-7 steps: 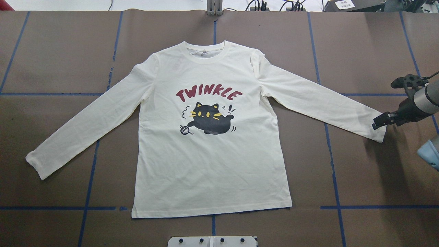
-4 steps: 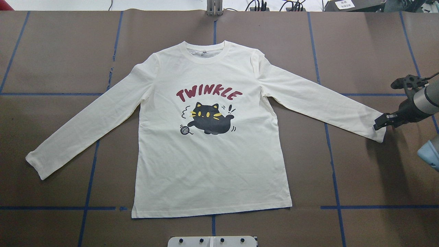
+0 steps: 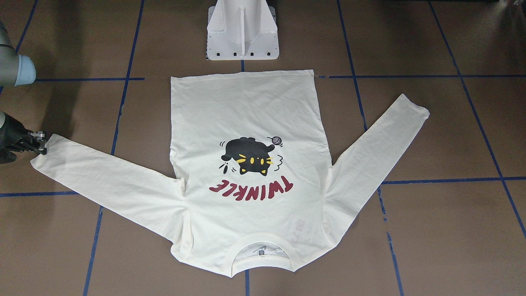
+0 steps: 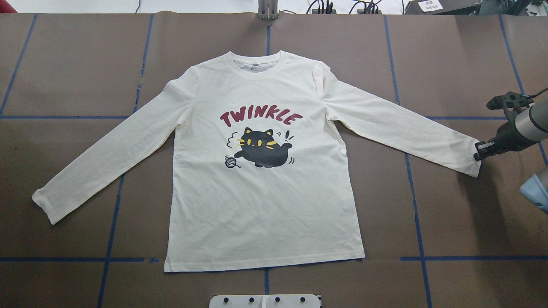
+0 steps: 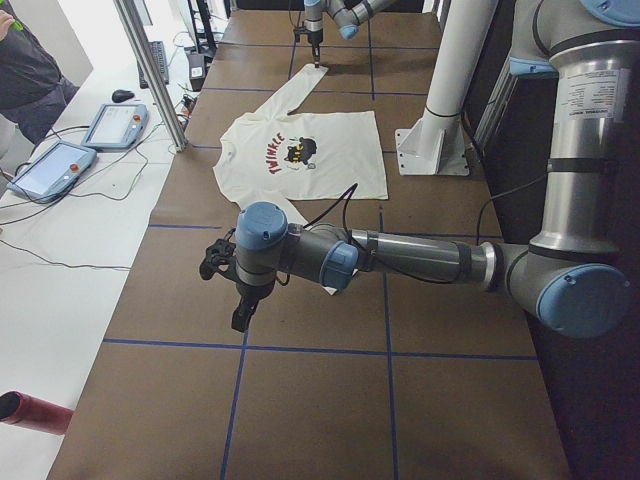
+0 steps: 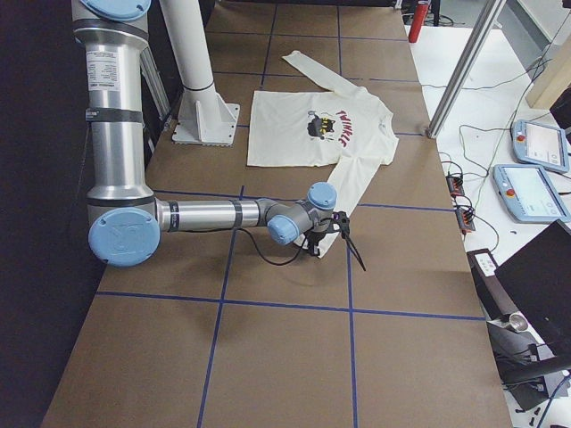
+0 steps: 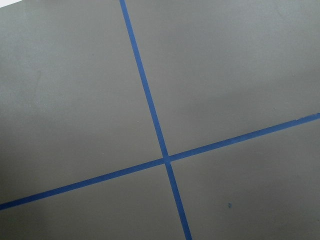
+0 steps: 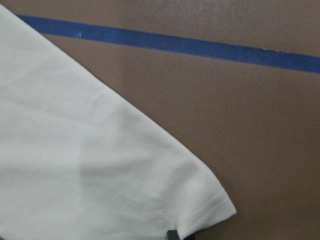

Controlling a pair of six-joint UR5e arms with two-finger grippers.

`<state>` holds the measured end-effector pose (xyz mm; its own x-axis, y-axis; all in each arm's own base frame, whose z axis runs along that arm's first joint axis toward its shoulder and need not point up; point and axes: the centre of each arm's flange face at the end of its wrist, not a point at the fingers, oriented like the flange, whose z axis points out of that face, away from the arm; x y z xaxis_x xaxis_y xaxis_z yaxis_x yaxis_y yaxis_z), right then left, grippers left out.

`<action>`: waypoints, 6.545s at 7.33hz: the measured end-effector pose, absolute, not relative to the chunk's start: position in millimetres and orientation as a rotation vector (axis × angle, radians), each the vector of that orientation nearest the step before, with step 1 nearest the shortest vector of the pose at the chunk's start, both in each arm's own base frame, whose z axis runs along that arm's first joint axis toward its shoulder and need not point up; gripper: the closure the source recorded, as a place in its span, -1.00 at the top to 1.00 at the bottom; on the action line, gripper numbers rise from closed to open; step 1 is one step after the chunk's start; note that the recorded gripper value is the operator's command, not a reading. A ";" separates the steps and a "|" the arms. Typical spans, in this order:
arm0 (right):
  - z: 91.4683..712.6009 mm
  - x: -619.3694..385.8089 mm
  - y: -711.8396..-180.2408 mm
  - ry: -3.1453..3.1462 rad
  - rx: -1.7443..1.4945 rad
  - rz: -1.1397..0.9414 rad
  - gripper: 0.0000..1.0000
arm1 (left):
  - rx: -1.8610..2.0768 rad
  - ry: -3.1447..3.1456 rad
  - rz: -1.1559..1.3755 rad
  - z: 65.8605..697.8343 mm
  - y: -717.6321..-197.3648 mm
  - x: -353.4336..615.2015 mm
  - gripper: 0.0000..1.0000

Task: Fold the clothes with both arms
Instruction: 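Move the right gripper down to the cuff of the nearest sleeve and grasp it, then lift the sleeve with the right gripper and fold it across the shirt body, then release the sleeve and raise the right gripper while the left gripper reaches the other cuff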

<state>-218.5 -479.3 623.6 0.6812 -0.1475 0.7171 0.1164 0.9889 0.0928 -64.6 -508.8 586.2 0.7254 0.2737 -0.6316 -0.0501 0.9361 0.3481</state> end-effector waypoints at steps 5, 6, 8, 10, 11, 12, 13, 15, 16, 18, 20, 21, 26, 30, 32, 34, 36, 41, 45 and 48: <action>503.5 -218.9 -515.8 -0.976 0.169 -0.154 -1.00 | 0.324 0.740 0.182 583.8 -511.6 -64.6 0.99; 456.0 -220.3 -540.5 -1.044 0.183 -0.114 -1.00 | 0.323 0.740 0.182 584.0 -511.7 -64.6 0.99; 347.8 -247.6 -599.8 -1.154 0.188 -0.020 -1.00 | 0.324 0.740 0.182 583.9 -511.9 -64.6 0.99; 216.9 -311.9 -667.0 -1.229 0.190 -0.018 -1.00 | 0.323 0.740 0.182 584.7 -512.1 -64.6 0.99; 148.0 -361.0 -687.0 -1.246 0.191 -0.045 -1.00 | 0.321 0.740 0.181 586.8 -512.1 -64.6 0.99; 96.2 -430.5 -680.7 -1.237 0.192 -0.080 -1.00 | 0.321 0.740 0.181 593.0 -512.1 -64.7 0.99; 70.2 -501.7 -653.7 -1.213 0.205 -0.109 -1.00 | 0.323 0.740 0.182 602.9 -512.6 -64.8 0.99; 31.5 -579.1 -607.9 -1.206 0.299 -0.137 -1.00 | 0.334 0.739 0.185 627.7 -513.6 -65.0 0.99; 22.1 -608.1 -585.4 -1.230 0.374 -0.146 0.14 | 0.338 0.739 0.186 633.4 -513.9 -64.9 0.99; 15.4 -653.0 -542.2 -1.273 0.471 -0.149 1.00 | 0.342 0.739 0.187 634.8 -514.7 -64.8 0.99; 15.4 -676.3 -515.2 -1.298 0.484 -0.095 1.00 | 0.344 0.739 0.185 633.7 -515.1 -64.8 0.99; 19.3 -681.1 -511.9 -1.290 0.465 -0.063 1.00 | 0.342 0.741 0.179 633.3 -515.3 -64.5 0.99; 72.1 -586.9 -565.8 -0.922 0.156 0.087 1.00 | 0.266 0.868 -0.093 611.2 -499.1 73.0 0.99; 239.1 -396.7 -623.7 -0.809 0.086 -0.098 1.00 | 0.084 0.925 -0.413 562.9 -388.9 210.4 0.99; 282.9 -352.0 -628.8 -0.801 0.090 -0.140 1.00 | 0.028 0.893 -0.490 563.2 -349.2 250.5 0.96; 292.7 -345.0 -628.0 -0.798 0.092 -0.146 1.00 | 0.017 0.848 -0.508 576.8 -327.5 259.5 0.95; 293.9 -343.8 -628.0 -0.798 0.092 -0.142 1.00 | 0.015 0.821 -0.505 587.1 -320.6 262.1 0.91; 295.0 -344.9 -627.4 -0.796 0.091 -0.138 1.00 | 0.040 0.786 -0.502 599.7 -317.7 266.6 0.54; 292.7 -345.2 -627.2 -0.797 0.092 -0.136 1.00 | 0.042 0.786 -0.502 599.3 -317.0 268.8 -0.42; 292.9 -345.3 -627.2 -0.797 0.092 -0.137 1.00 | 0.041 0.792 -0.506 596.2 -317.4 269.5 -1.00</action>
<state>-345.3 -627.2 292.9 0.6905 -0.1571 0.7061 0.0873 0.9871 0.1342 269.5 -317.4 596.2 0.5898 -0.4199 -0.6898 0.4501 0.8801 -0.1509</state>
